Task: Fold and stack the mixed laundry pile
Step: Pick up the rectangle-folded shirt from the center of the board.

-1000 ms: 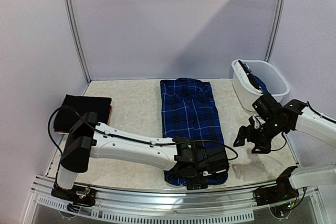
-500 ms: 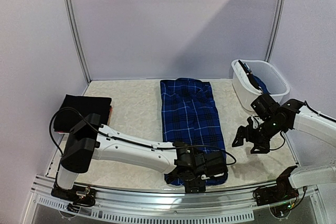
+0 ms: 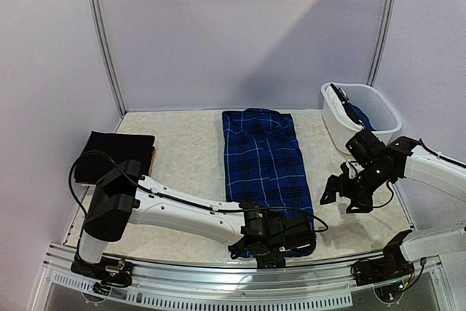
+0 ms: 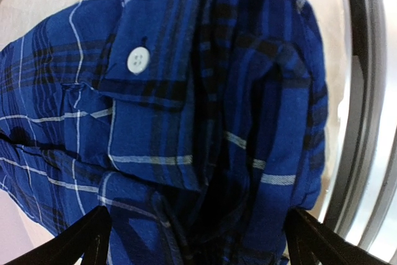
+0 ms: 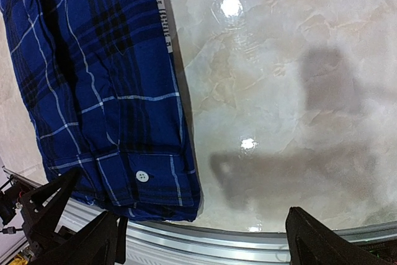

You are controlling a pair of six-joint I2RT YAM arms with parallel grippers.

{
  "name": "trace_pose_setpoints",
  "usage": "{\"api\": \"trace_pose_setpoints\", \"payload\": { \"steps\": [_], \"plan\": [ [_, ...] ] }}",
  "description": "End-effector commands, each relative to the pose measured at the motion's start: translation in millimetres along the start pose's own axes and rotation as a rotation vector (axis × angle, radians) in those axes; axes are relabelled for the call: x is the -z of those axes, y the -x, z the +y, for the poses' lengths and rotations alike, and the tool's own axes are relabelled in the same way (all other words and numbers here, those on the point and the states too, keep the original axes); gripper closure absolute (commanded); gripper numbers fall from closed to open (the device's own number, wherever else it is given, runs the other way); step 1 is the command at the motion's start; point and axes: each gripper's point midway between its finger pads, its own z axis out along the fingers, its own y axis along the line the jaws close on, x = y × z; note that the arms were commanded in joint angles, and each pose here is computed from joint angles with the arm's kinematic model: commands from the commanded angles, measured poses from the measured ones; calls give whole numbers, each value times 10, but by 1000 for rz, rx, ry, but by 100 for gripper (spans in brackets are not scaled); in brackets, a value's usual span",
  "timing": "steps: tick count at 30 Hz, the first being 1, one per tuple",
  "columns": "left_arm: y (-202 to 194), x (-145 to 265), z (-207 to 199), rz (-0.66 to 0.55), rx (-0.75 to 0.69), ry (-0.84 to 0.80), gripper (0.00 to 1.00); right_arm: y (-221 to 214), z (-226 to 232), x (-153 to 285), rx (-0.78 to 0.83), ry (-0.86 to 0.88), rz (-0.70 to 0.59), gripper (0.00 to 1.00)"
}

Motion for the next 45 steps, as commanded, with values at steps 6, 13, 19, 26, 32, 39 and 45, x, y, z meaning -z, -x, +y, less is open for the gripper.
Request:
{"api": "trace_pose_setpoints", "payload": {
  "steps": [6, 13, 19, 26, 32, 39, 45],
  "plan": [
    [-67, -229, 94, 28, -24, 44, 0, 86, 110, 18, 16, 29, -8, 5],
    [-69, -369, 181, 40, -26, 32, 20, 102, 136, -2, 19, 30, 1, 5],
    [-88, -427, 244, 29, -6, -6, 63, 140, 191, -16, 24, 42, 5, 4],
    [-33, -318, 220, 16, 13, -66, 100, 306, 413, 46, 83, 82, -14, 4],
    [0, 56, 155, -12, 91, -177, 100, 476, 725, 102, 187, 156, -17, 10],
    [21, 586, 60, -43, 146, -321, 100, 593, 1166, 55, 284, 315, 17, 33],
    [25, 994, 53, -65, 164, -387, 100, 548, 1521, -34, 342, 471, 90, 70]
  ]
}}
